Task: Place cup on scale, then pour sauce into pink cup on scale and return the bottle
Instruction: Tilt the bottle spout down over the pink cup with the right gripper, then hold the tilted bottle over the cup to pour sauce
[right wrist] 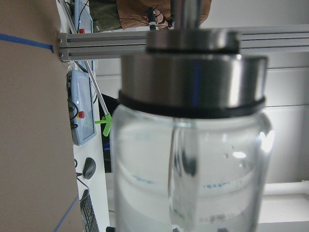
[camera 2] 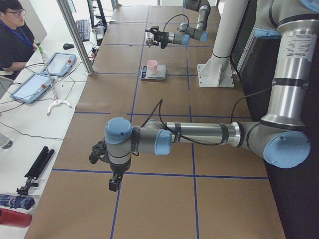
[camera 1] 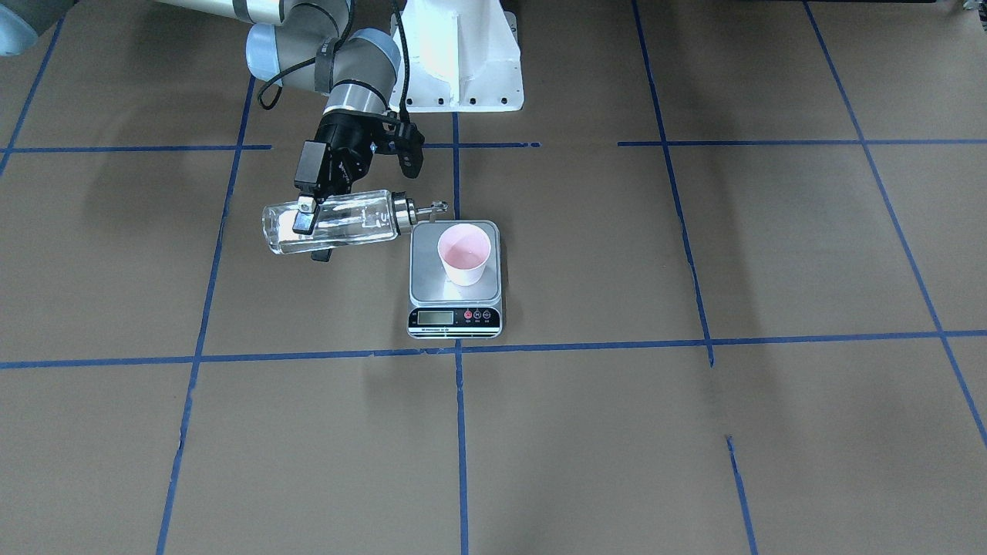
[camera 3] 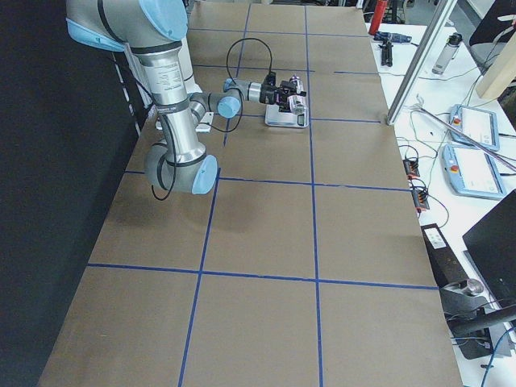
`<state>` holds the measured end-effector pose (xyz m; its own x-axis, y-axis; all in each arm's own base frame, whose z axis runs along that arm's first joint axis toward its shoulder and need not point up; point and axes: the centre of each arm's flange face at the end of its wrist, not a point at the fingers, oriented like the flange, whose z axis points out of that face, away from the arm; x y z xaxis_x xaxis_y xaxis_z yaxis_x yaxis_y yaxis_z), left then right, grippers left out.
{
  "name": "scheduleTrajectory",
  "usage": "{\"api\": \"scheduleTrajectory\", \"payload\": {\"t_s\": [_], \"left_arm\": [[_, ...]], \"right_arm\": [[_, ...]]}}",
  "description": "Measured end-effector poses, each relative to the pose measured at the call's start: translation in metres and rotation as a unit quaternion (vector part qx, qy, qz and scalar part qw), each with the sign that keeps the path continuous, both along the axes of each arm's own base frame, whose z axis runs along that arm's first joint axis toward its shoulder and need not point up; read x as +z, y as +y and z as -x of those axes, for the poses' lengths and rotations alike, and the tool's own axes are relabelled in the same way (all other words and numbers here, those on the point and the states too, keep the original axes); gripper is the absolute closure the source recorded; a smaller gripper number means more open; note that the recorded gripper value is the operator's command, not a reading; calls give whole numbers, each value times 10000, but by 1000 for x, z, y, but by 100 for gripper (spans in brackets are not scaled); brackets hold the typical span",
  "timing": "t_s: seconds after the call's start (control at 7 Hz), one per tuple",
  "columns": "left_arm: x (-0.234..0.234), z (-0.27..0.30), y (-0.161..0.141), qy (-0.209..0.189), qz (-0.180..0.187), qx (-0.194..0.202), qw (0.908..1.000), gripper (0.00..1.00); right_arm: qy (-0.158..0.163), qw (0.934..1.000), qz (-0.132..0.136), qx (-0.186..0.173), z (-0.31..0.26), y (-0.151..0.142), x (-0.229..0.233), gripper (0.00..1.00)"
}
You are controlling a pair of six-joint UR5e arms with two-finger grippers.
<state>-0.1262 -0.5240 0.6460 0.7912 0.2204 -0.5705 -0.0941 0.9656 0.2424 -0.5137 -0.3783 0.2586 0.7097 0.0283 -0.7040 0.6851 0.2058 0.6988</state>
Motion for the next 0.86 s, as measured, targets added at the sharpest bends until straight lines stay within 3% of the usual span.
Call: {"api": "scheduleTrajectory", "payload": {"t_s": [0.86], "left_arm": [[6, -4, 1, 261, 62, 17, 9996, 0]], "right_arm": [[1173, 9930, -62, 117, -6, -1, -5, 100]]}}
